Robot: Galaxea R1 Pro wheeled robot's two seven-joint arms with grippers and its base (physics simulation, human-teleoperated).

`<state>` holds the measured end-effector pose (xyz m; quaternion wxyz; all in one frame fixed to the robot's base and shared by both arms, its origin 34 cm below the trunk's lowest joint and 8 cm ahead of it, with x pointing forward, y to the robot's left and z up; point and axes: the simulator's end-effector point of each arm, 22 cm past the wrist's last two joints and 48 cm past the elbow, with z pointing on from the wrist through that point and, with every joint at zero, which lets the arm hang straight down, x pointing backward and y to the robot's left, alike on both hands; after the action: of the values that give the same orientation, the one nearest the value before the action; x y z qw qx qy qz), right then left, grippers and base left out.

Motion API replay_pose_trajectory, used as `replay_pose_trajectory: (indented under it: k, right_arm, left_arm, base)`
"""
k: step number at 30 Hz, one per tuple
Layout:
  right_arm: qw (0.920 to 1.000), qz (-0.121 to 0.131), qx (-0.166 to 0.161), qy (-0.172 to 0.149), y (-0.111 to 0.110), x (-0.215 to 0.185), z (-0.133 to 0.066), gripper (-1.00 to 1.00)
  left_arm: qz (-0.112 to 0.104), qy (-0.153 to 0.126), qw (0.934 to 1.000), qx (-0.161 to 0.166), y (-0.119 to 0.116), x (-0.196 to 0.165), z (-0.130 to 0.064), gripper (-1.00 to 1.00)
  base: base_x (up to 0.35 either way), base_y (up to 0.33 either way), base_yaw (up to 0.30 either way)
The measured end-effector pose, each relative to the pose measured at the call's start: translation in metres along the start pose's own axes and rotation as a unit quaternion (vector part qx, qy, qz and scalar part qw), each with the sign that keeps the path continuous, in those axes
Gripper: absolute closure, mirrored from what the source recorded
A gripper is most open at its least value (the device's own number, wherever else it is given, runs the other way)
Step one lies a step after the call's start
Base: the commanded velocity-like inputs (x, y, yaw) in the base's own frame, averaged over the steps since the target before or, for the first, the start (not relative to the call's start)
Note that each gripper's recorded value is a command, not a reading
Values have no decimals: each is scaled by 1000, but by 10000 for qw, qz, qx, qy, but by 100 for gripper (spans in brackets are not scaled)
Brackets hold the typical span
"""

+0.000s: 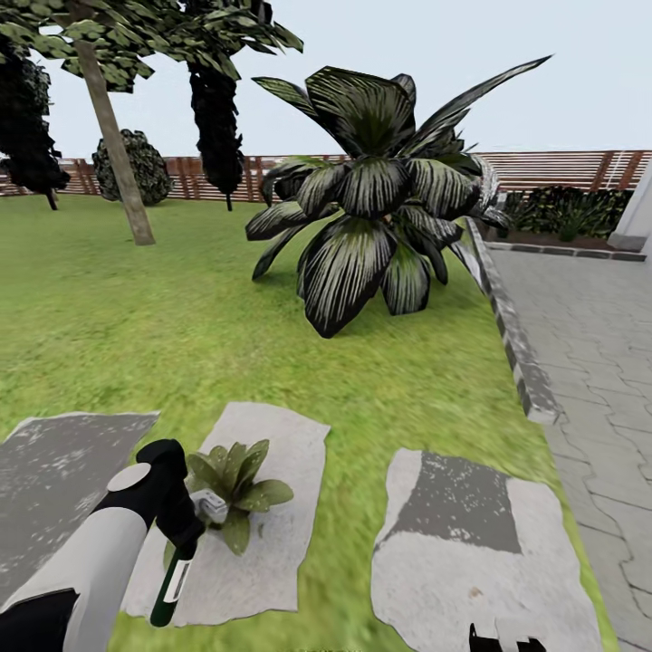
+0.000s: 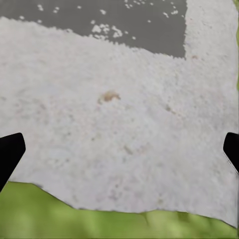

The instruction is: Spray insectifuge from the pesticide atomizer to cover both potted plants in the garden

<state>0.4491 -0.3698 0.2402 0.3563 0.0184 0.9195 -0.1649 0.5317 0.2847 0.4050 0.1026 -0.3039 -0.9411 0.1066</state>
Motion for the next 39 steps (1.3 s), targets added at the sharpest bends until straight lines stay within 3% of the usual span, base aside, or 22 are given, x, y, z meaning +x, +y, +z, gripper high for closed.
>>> replay_pose_trajectory:
  k: [10, 19, 24, 28, 31, 39]
  right_arm:
    - [10000, 0, 0, 0, 0, 0, 0, -100]
    - [10000, 0, -5, -2, 0, 0, 0, -100]
    - [10000, 0, -5, -4, 0, 0, 0, -100]
    - [10000, 1, -4, -4, 0, 0, 0, -100]
    - [10000, 2, -9, -1, 1, 0, 0, -100]
    - [10000, 4, -19, 2, 2, 0, 0, -100]
  left_arm:
    - [-36, 64, 10000, -61, 4, 8, 6, 100]
    - [-160, 56, 9986, -494, 29, 16, 11, 100]
    - [-309, -77, 9988, -377, 26, 15, 15, 100]
    - [-367, -28, 9987, -339, 25, 24, 24, 100]
    - [-389, 54, 9974, -609, 35, 33, 32, 100]
    - [-523, -49, 9958, -749, 37, 41, 56, 100]
  base:
    - [-78, -273, 278]
    - [8, -273, 254]
    - [174, -234, 31]
    - [261, -131, 48]
    - [124, -33, 219]
    - [12, -3, 256]
